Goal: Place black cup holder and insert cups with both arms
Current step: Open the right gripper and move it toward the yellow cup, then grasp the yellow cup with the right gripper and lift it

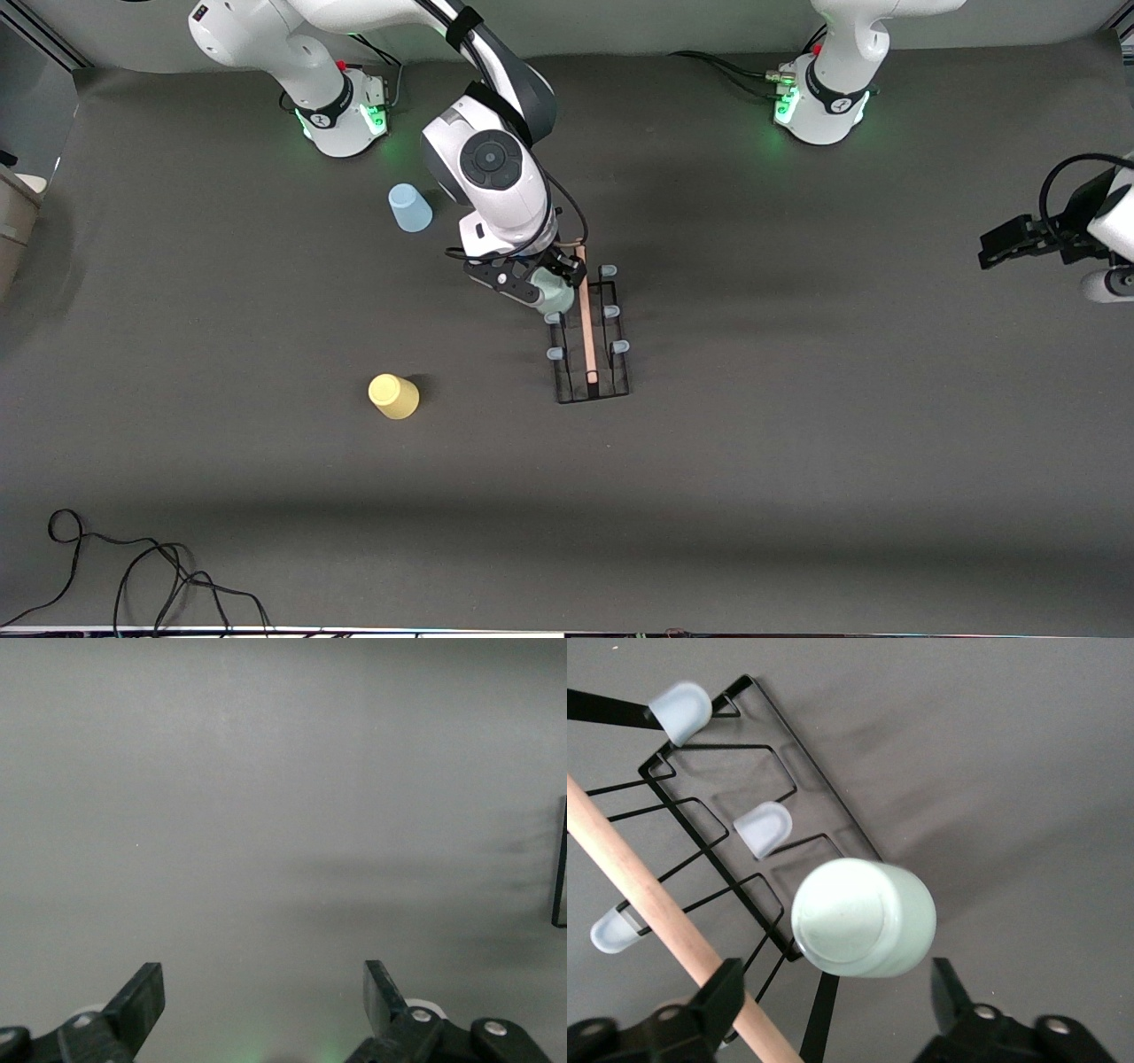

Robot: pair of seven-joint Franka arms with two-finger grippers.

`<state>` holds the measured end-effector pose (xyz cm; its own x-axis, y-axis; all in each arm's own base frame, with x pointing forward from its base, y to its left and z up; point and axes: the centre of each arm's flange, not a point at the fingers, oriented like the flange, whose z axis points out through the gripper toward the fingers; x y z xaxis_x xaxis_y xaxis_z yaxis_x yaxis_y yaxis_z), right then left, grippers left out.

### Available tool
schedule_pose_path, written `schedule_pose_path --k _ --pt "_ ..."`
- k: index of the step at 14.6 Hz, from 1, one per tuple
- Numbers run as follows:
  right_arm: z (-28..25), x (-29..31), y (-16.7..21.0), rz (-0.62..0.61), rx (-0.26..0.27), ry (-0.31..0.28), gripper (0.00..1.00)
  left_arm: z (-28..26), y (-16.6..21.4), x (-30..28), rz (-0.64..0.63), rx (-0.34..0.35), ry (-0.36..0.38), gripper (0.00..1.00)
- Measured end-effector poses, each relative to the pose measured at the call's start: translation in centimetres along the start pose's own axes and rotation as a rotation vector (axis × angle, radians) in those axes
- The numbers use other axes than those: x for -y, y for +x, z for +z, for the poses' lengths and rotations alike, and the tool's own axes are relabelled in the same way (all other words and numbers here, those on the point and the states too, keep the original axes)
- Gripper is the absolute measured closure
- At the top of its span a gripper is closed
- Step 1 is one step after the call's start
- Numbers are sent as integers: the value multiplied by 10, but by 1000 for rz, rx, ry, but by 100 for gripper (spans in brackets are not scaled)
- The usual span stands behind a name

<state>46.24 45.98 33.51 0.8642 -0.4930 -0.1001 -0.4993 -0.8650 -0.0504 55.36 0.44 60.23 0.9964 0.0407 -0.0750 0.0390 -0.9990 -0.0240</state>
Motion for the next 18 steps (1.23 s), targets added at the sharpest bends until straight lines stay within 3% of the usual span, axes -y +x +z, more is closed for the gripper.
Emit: schedule_pose_path --k 3,7,13,18 --pt "-6 1 6 7 -7 11 0 -20 -2 -9 19 -33 0 0" --pt "-37 -3 30 24 -31 42 0 -15 0 -31 77 -22 7 0" --pt "-113 -53 107 -114 -9 -53 0 -9 5 -7 37 -10 4 0" --pt "-126 -116 200 -249 -21 -92 0 -7 7 4 29 -5 2 0"
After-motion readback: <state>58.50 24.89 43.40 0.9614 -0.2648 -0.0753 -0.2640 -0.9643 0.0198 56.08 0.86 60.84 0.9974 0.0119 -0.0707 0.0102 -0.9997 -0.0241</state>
